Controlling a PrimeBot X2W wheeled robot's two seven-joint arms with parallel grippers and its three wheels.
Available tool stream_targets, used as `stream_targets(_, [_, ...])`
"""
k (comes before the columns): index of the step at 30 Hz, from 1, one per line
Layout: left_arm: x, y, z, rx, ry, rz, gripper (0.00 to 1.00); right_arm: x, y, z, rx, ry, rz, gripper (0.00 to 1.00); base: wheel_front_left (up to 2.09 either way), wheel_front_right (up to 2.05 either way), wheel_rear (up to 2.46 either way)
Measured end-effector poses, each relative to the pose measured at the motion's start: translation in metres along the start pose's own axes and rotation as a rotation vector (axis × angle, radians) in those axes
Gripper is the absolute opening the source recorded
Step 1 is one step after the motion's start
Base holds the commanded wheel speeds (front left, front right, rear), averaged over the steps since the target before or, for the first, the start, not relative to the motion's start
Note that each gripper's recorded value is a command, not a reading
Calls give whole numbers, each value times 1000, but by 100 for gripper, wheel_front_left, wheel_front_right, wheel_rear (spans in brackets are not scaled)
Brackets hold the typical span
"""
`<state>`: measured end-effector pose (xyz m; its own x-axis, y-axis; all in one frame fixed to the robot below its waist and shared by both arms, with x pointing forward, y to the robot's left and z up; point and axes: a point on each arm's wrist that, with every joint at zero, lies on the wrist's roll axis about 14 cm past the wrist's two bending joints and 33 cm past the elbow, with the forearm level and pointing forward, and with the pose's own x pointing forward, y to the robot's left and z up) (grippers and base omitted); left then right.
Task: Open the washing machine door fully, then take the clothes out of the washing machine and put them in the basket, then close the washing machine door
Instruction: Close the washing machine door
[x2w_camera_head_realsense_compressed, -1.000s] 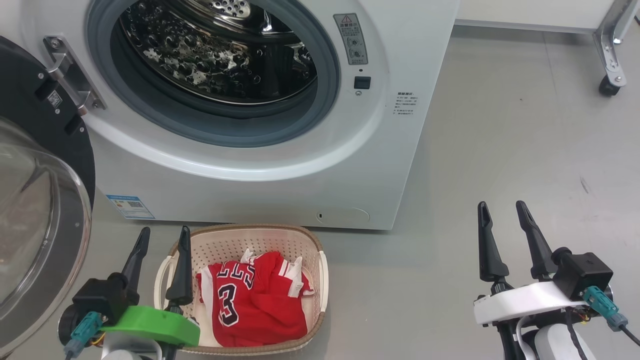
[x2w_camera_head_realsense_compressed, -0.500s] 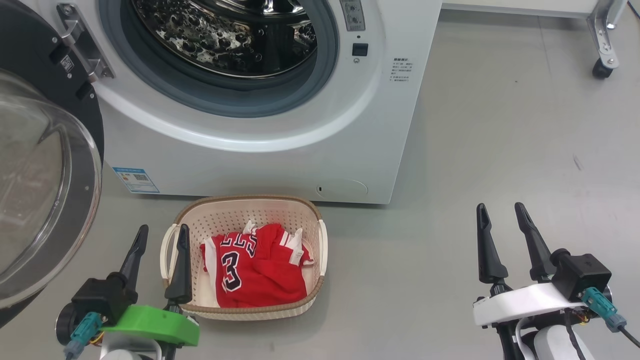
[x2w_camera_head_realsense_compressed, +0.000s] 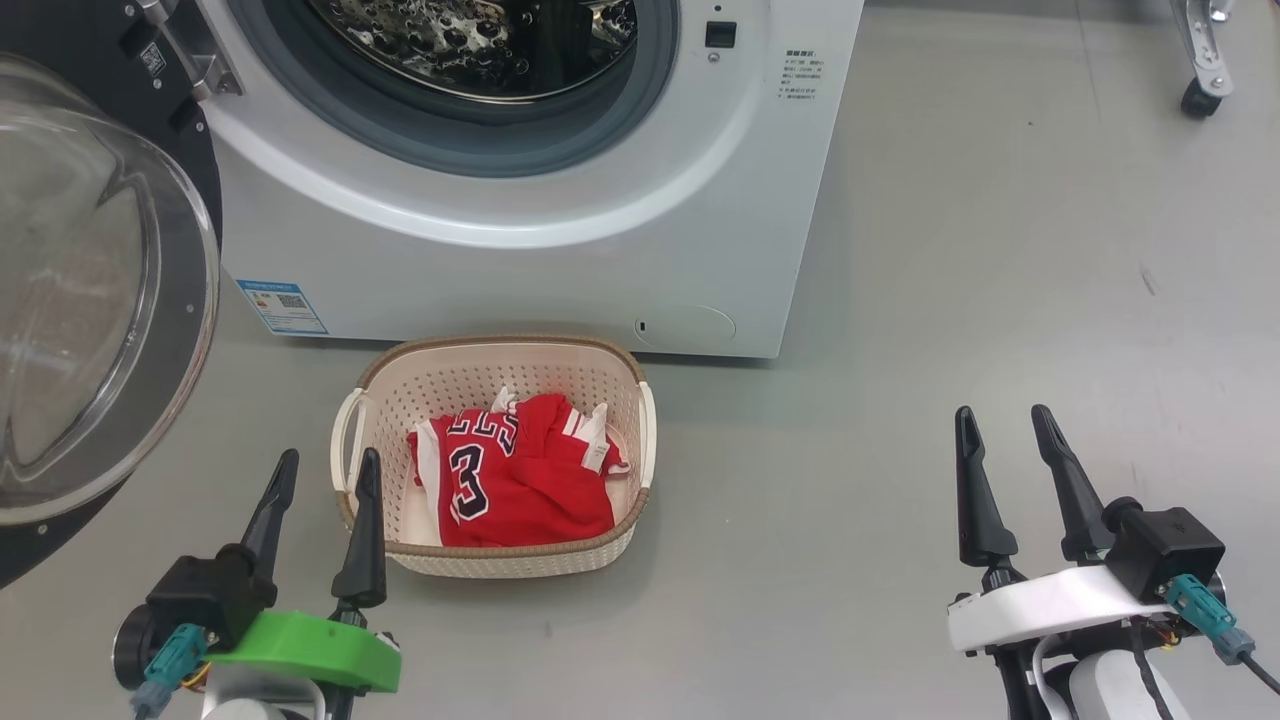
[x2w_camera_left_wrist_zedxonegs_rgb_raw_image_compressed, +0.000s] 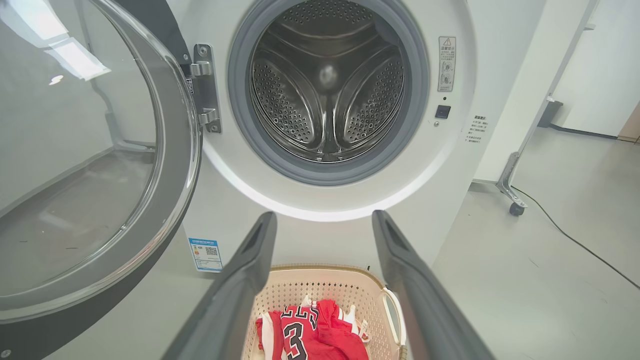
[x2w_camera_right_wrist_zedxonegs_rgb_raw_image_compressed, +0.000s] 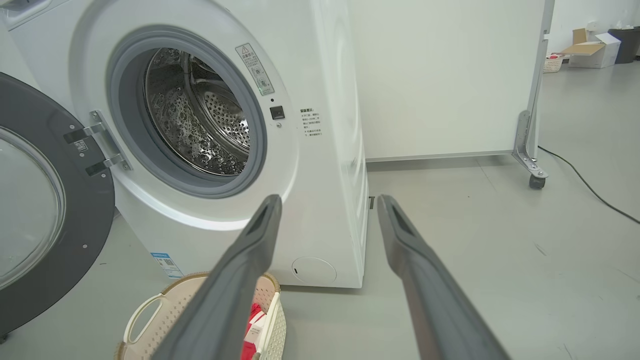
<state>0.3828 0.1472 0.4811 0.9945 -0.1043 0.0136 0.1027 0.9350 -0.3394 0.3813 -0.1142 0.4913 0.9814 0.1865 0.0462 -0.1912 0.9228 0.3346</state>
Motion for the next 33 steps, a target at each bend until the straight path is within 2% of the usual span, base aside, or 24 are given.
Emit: stream_targets(33, [0,3,-3,-1,10,8,100,2,-1,-4,7,9,-3,100,-10,17,-7])
